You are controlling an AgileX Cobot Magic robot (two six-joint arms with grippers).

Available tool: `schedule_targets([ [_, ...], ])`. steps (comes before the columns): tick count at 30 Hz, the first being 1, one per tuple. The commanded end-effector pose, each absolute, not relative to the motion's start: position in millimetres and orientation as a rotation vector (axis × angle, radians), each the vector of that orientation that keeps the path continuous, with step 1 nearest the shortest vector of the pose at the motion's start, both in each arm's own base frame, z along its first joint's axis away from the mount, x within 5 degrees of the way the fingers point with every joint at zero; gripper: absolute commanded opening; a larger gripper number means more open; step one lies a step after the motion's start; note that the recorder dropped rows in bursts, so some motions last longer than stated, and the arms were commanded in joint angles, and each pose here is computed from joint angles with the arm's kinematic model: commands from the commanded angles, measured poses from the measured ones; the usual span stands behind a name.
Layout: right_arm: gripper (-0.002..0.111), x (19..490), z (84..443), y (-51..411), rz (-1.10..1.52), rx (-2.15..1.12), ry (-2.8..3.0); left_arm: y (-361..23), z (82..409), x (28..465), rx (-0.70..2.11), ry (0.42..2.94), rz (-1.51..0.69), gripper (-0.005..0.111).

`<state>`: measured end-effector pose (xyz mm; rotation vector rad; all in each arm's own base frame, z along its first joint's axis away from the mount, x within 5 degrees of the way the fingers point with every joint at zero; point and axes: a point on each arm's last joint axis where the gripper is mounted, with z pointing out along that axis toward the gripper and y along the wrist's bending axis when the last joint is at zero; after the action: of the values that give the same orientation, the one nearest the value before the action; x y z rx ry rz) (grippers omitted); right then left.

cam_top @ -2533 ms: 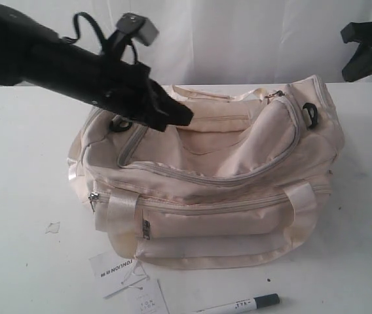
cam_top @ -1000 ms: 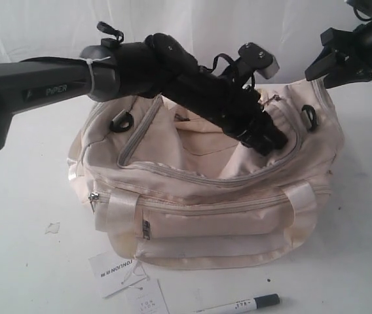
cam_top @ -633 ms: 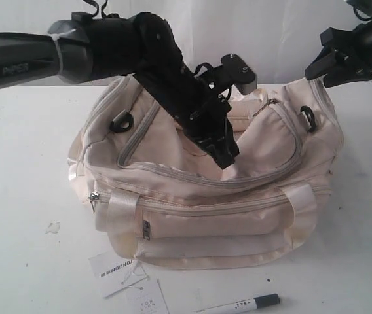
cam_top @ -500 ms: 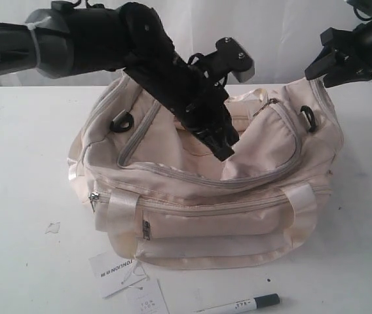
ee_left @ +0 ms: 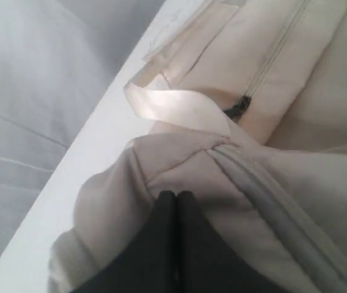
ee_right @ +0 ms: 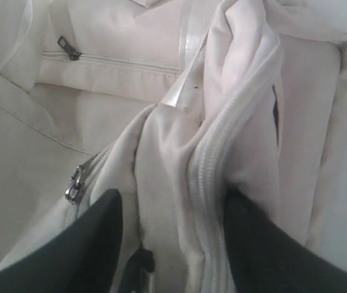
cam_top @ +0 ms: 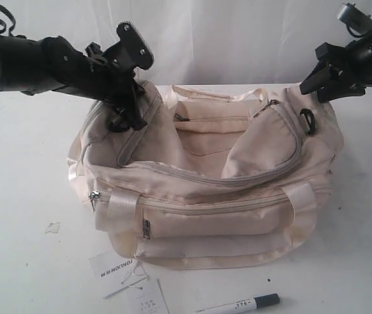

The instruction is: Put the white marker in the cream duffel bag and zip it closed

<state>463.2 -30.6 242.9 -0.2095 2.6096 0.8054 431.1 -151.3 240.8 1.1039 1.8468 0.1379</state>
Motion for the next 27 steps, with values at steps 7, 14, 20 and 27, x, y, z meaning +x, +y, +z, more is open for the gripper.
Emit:
schedule_targets([
  [7,0.049,466.4,227.4,-29.8,0.858,-0.222,2.617,-199.2,278.7,424.5,1.235,1.473,-0.697,0.0],
  [14,0.049,469.0,243.9,-18.8,0.852,-0.349,2.529,-222.6,235.5,425.0,1.324,1.411,-0.796,0.0],
  [20,0.049,475.1,266.4,26.4,0.573,-0.889,2.222,-226.3,232.3,423.7,1.333,1.469,-0.779,0.0],
  [27,0.049,482.8,261.7,25.8,0.204,-0.823,2.344,-201.3,243.8,421.9,1.394,1.617,-0.702,0.0],
])
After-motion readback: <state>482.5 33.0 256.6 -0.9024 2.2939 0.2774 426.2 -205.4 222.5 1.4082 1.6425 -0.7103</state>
